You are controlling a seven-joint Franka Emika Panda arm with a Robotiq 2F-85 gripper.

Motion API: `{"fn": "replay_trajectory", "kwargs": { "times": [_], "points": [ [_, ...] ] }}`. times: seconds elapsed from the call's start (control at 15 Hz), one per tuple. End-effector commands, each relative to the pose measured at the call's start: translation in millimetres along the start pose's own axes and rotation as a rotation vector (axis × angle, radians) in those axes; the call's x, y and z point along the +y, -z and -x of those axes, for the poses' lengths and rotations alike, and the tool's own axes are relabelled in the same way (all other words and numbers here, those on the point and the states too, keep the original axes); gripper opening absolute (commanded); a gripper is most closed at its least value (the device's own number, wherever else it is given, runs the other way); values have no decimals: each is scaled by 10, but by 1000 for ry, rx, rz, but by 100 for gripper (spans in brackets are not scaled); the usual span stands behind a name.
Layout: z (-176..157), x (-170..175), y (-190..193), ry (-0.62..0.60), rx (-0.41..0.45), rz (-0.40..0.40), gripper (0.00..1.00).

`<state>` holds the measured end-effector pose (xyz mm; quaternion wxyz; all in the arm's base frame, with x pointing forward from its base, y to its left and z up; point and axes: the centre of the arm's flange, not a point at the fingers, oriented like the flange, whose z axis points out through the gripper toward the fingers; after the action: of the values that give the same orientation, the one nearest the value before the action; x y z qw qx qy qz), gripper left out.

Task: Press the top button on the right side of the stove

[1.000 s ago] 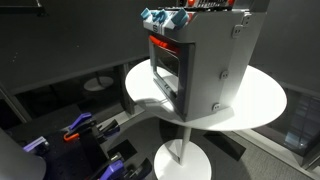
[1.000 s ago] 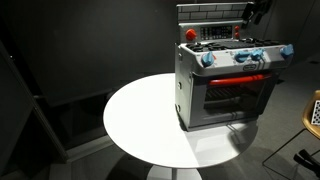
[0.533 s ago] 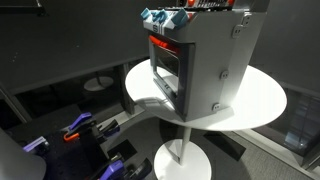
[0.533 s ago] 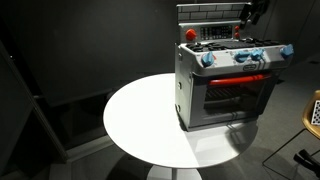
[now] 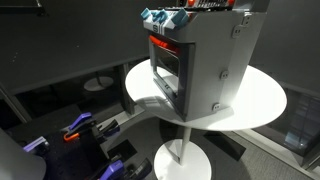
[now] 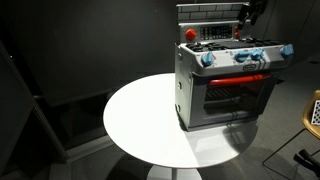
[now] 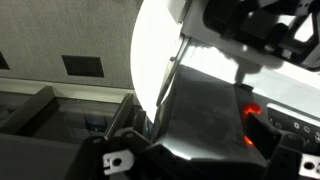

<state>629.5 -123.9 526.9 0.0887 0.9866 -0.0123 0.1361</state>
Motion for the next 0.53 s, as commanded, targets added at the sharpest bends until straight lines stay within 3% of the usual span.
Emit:
{"fn": "replay_trajectory", "kwargs": {
  "times": [0.0, 0.47],
  "points": [
    [-175, 10, -22, -1, 17, 21, 100],
    [-147, 11, 55, -8, 5, 12, 100]
  ]
}}
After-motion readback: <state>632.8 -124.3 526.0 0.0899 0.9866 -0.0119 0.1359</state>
